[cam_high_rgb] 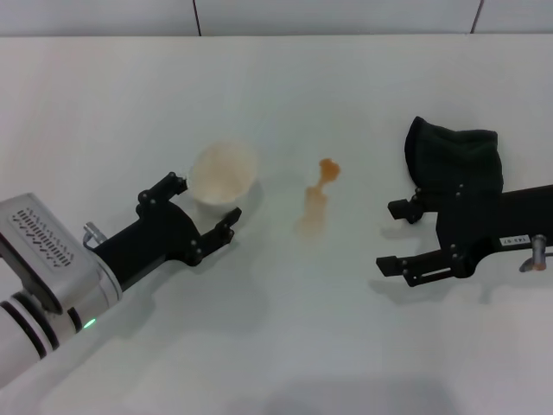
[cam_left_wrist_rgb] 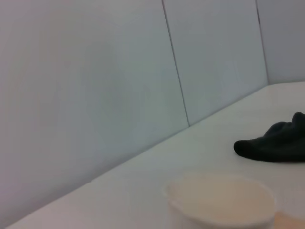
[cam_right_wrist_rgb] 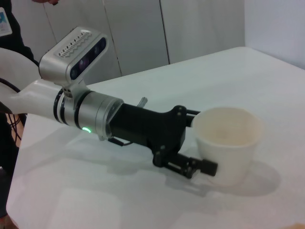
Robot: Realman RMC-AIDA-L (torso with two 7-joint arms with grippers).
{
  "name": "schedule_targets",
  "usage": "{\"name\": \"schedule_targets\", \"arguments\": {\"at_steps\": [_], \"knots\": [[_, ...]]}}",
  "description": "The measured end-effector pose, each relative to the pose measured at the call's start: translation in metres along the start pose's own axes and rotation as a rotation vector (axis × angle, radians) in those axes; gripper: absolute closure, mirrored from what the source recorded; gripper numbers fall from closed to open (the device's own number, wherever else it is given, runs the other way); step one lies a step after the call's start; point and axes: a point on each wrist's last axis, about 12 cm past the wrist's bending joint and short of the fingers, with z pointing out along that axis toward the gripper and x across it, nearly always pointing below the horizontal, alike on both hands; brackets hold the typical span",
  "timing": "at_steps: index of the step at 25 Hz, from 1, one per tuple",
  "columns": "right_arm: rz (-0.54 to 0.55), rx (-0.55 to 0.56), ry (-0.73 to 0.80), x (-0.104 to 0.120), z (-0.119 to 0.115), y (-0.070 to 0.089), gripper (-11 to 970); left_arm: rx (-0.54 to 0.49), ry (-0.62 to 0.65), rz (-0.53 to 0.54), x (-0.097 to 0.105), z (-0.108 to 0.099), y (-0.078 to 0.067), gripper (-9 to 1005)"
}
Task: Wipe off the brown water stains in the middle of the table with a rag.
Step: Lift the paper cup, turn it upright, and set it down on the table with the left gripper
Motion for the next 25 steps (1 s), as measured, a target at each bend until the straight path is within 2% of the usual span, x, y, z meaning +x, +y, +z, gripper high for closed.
{"name": "schedule_targets", "arguments": {"at_steps": [9, 12, 25], "knots": [[0.007, -0.006, 0.004, 0.000, 0.001, 0.001, 105, -0.001, -0.002, -0.026, 0.003, -0.005, -0.006, 236], [0.010, -0.007, 0.005, 0.001, 0.000, 0.002, 105, -0.003, -0.012, -0.031, 0.003, -0.006, -0.006, 101], [0.011, -0.019, 0.012, 0.000, 0.003, 0.004, 105, -0.042, 0.001, -0.058, 0.012, -0.024, -0.008, 109]]}}
